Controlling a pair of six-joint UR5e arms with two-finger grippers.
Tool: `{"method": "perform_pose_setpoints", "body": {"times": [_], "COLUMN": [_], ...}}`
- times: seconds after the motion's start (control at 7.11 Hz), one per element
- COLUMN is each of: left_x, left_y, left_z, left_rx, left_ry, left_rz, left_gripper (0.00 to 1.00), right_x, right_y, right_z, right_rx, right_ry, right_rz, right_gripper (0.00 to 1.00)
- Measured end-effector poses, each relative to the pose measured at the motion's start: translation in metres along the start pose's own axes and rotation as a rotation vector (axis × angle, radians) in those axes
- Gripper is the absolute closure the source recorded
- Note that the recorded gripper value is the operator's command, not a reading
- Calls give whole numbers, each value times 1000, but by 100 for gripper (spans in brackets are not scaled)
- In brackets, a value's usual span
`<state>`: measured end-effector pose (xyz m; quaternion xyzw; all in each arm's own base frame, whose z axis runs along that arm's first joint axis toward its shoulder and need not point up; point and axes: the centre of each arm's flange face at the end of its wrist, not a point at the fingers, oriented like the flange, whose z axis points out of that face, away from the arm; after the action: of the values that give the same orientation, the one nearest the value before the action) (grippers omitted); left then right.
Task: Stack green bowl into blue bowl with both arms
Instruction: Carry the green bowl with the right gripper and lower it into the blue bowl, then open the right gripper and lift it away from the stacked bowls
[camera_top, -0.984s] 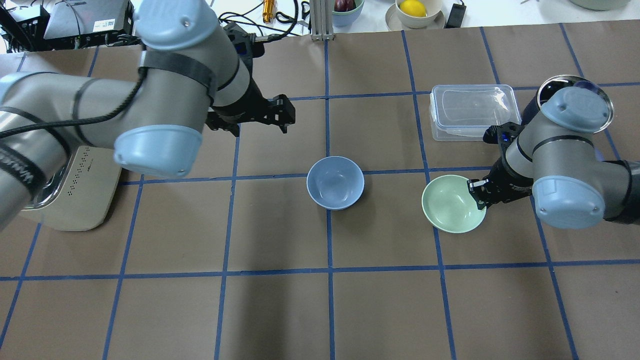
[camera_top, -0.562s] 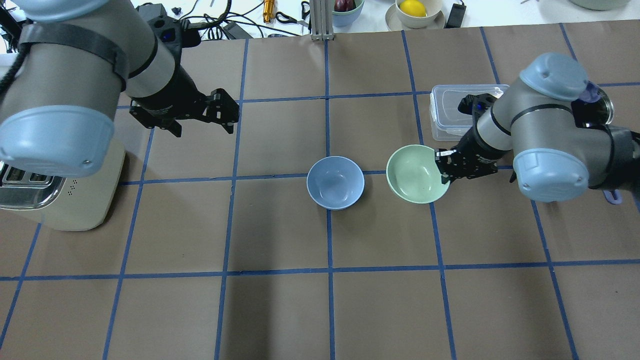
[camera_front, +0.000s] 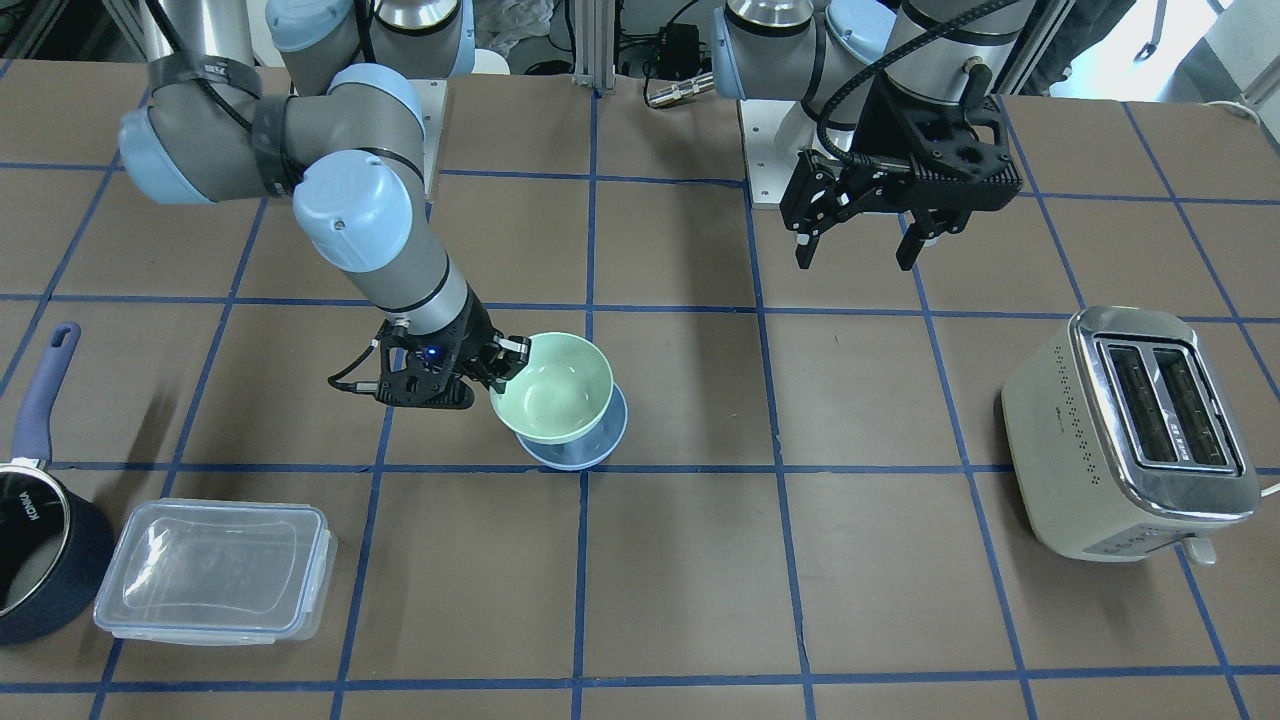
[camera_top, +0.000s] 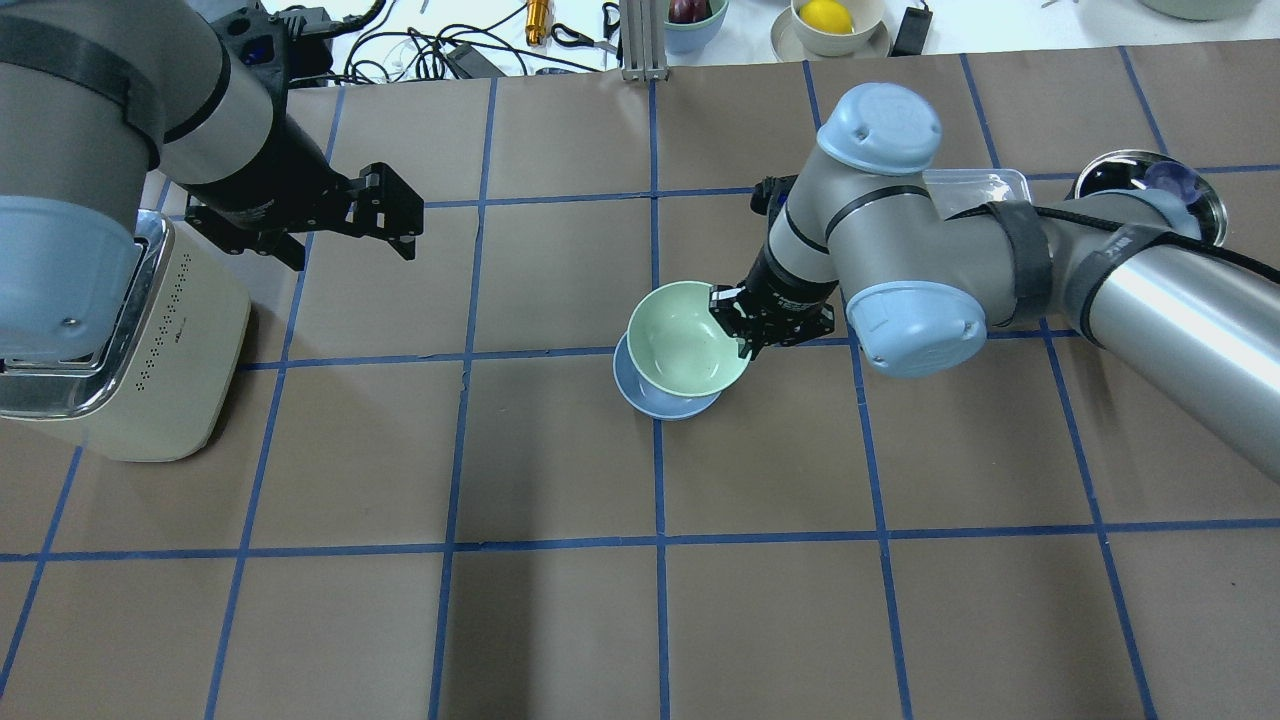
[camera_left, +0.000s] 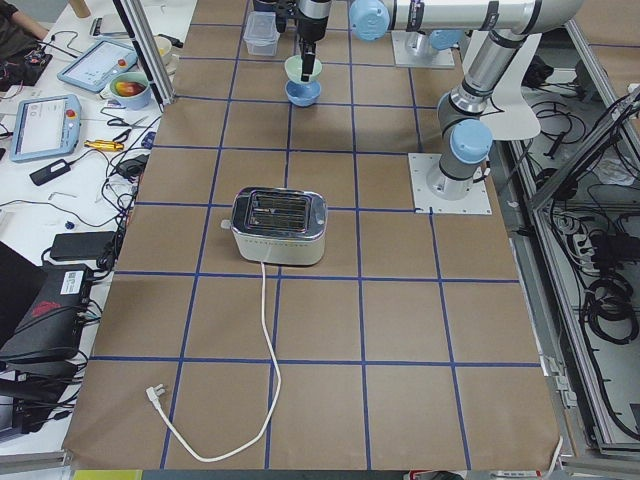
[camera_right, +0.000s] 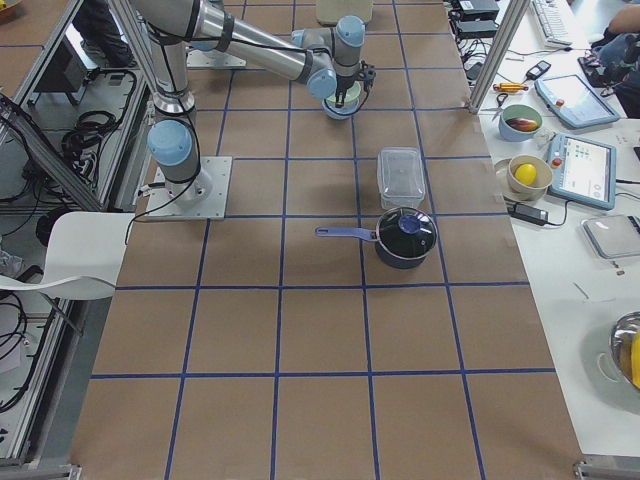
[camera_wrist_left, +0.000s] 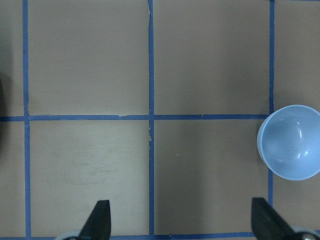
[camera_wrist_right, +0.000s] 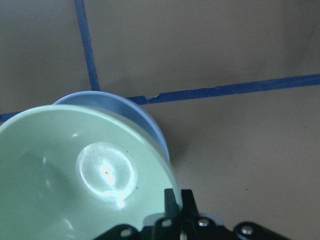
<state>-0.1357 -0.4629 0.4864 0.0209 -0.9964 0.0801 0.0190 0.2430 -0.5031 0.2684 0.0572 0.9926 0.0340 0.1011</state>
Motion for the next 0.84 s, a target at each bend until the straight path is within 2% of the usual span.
{"method": "perform_pose_setpoints", "body": {"times": [0.14,0.28,0.42,0.56,0.7,0.84], "left_x": [-1,-1,-1,-1,-1,-1], "left_y": [1,3,4,5,6,7], "left_z": [-2,-4,-5,-7,-8,-8], "left_rx": [4,7,10,12,14,15], "left_ry": [0,0,0,0,0,0], "left_rz": [-3,-5,-6,-7,-7,-7], "left_gripper": [0,0,0,0,0,0], "right_x": [-6,-7,-7,-8,-8,-9], "right_y": [-1,-3,-6,-8,-10,-13], "right_z": [10,16,22,26,27,22], "right_rx": [-13,-16,-15,-9,-4,8], "right_ry": [6,9,12,11,11,10], "right_rz": [-6,-8,-9,-11,-13,-17], "right_gripper": [100,71,34,23,0,0]}}
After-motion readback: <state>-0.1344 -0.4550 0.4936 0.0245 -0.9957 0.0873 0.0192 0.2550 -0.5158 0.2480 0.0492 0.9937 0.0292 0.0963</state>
